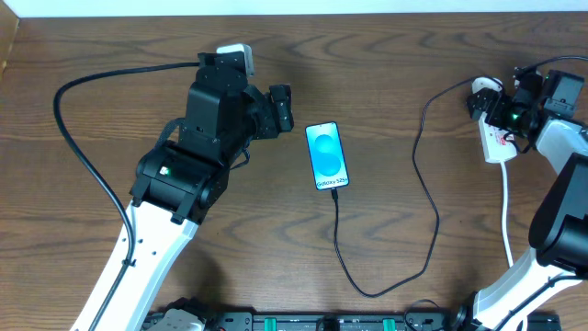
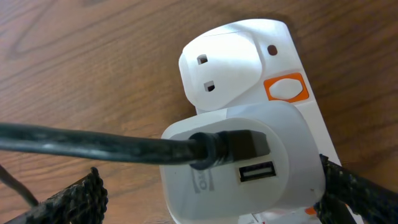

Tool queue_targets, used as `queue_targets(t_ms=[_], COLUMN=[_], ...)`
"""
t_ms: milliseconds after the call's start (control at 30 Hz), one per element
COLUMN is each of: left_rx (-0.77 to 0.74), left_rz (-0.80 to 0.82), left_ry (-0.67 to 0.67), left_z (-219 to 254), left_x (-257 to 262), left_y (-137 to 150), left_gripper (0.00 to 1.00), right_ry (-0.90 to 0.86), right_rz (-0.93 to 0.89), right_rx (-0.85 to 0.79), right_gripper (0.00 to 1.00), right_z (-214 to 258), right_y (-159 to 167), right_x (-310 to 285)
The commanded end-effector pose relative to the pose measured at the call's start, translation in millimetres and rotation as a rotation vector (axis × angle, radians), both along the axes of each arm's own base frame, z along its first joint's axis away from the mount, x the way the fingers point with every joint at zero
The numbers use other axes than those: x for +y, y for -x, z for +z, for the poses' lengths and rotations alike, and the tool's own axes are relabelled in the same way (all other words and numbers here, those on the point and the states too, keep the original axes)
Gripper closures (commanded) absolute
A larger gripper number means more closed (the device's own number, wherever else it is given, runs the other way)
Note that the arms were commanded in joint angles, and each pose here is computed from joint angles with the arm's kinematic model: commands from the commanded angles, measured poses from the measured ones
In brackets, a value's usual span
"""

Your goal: Plug charger to phone and switch on socket

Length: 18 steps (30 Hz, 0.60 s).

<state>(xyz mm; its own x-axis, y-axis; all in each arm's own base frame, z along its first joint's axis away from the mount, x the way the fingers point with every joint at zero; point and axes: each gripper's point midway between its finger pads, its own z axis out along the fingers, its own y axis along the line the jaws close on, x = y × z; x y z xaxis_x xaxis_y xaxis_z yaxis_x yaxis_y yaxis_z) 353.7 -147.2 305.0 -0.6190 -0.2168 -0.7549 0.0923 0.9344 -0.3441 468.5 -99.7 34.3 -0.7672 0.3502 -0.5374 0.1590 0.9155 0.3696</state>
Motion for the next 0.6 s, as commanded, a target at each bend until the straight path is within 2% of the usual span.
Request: queue_targets(t_ms=[0,567], left_rx=[-0.012,-0.011], left_rz=[0.006,0.007], left_ry=[-0.015,-0.015], left_z=[3,3], left_x=[4,4], left_y=[0,0], left_gripper=[0.11,0.11], right_ry=[-0.373,-0.396], right_rz=[0.138,0.19], right_rx=[0.334,0.342], right_gripper=[0.01,0.01], right_z=[-76,-79], right_y=[78,85], right_x=[117,145])
